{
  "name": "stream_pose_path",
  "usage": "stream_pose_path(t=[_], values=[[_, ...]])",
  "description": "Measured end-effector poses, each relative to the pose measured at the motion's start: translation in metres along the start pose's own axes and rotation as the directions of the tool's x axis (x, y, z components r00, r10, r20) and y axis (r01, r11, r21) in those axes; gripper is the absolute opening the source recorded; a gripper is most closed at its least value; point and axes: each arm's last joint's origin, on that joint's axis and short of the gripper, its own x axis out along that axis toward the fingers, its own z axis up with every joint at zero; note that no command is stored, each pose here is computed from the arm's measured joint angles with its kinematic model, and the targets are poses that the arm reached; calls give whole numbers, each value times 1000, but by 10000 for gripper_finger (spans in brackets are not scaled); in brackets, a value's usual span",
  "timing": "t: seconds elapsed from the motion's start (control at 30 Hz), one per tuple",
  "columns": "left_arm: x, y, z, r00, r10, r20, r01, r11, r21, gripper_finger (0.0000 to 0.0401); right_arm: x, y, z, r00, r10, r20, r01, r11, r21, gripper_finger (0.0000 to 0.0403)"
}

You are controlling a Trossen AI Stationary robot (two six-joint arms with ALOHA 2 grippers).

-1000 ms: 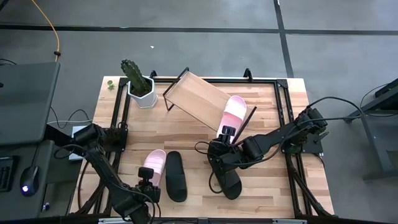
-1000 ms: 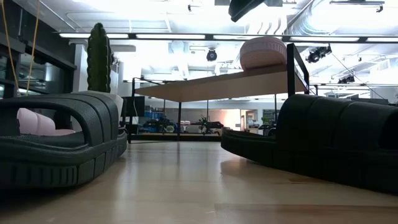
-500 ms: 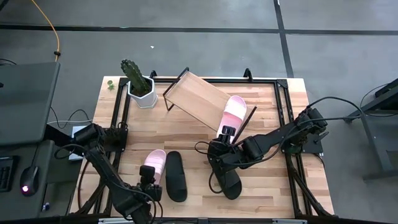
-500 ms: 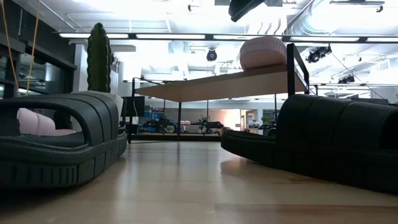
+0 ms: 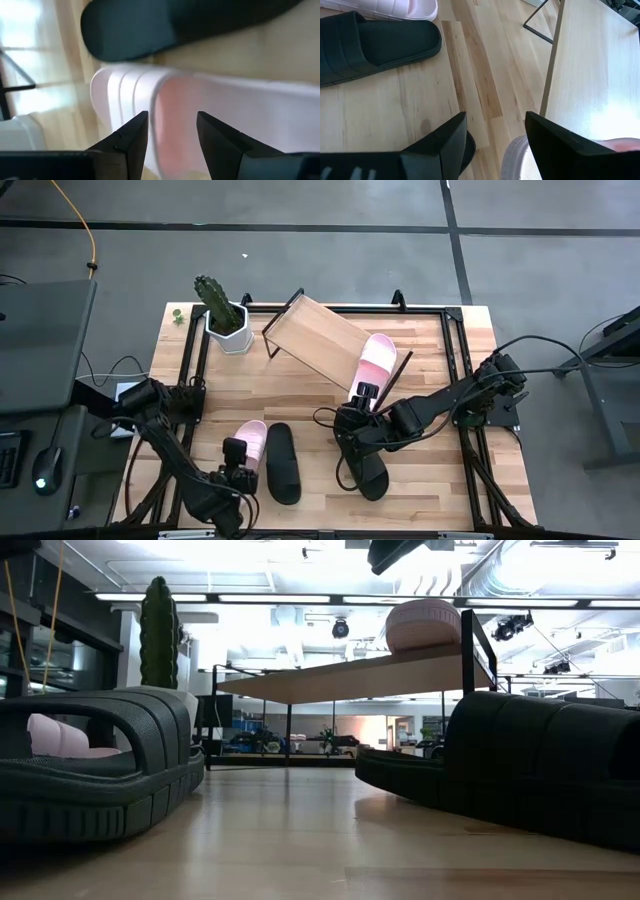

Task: Pick and place slides into the shelf
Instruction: Put the pink slipper on the shelf

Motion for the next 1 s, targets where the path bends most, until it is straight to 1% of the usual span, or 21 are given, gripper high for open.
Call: stream_pose_path(t=[0.13,0.33,0.67,0.93,1.0], values=[[15,1,-12,998,52,-45,-51,998,31,159,0,0,0,1000,0,0,0,1000,0,193],[27,3,-22,993,96,-72,-94,995,33,159,0,0,0,1000,0,0,0,1000,1,193],[28,3,-19,988,151,24,-151,988,1,159,0,0,0,1000,0,1,0,1000,1,193],[28,4,-18,987,158,32,-158,987,1,158,0,0,0,1000,0,1,0,1000,-2,193],[28,4,-18,987,158,32,-158,987,2,152,0,0,0,1000,0,1,0,1000,-2,193]])
